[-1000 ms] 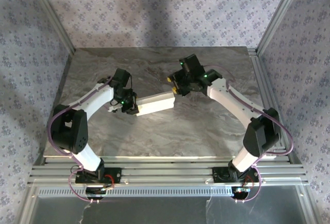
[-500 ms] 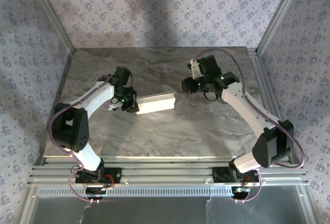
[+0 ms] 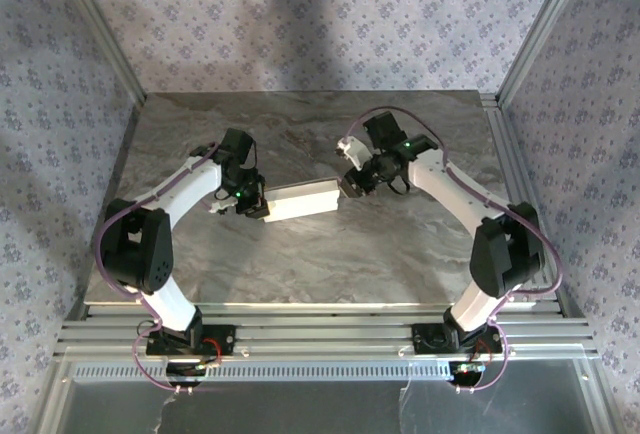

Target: Fold the paper box

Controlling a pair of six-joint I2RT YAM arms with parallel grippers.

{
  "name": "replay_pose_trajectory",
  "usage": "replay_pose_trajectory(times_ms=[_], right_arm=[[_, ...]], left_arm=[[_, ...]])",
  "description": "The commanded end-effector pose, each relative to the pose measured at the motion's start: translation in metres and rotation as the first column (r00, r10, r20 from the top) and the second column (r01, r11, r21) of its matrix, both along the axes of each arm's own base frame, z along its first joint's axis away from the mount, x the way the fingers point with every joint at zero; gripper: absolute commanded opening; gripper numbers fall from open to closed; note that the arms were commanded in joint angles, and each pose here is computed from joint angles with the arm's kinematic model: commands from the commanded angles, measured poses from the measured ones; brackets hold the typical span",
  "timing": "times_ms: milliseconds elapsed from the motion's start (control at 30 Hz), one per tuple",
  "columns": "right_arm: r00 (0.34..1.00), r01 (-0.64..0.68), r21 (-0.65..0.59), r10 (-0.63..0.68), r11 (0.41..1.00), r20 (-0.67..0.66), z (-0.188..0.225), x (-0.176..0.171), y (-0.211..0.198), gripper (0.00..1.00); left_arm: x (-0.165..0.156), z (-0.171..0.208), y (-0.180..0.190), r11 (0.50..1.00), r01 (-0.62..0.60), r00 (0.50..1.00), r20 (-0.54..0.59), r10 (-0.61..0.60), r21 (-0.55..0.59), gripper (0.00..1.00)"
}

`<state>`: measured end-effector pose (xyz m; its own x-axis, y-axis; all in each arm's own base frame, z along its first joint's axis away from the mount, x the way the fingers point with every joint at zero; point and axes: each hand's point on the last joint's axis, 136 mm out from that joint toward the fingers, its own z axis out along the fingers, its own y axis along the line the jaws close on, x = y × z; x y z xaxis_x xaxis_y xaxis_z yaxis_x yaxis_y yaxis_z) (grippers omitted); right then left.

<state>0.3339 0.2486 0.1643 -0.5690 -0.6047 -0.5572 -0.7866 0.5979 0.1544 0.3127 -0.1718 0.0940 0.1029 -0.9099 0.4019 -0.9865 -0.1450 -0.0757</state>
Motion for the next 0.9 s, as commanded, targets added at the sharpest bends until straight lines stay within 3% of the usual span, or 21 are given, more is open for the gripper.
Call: replay_pose_trajectory(times_ms=[0,267,533,867], right_arm=[[0.999,-0.039,-0.002,0.039,0.999,0.020,0.011,0.003,0.006,0.32],[0.999,-0.035,-0.012,0.034,0.999,-0.018,0.005,0.007,0.012,0.22],[0.999,-0.029,-0.028,0.028,0.999,-0.022,0.000,0.006,0.010,0.22],[0.999,-0.019,-0.029,0.018,0.999,-0.033,-0.006,0.012,0.020,0.14]], left_arm=[[-0.002,0.000,0.004,1.000,-0.018,0.999,-0.037,0.019,0.014,0.42],[0.000,0.000,0.005,1.000,-0.015,0.999,-0.034,0.015,0.018,0.42],[0.002,0.001,0.005,1.000,-0.010,1.000,-0.028,0.010,0.016,0.41],[0.003,0.001,0.005,1.000,-0.008,1.000,-0.025,0.008,0.017,0.41]])
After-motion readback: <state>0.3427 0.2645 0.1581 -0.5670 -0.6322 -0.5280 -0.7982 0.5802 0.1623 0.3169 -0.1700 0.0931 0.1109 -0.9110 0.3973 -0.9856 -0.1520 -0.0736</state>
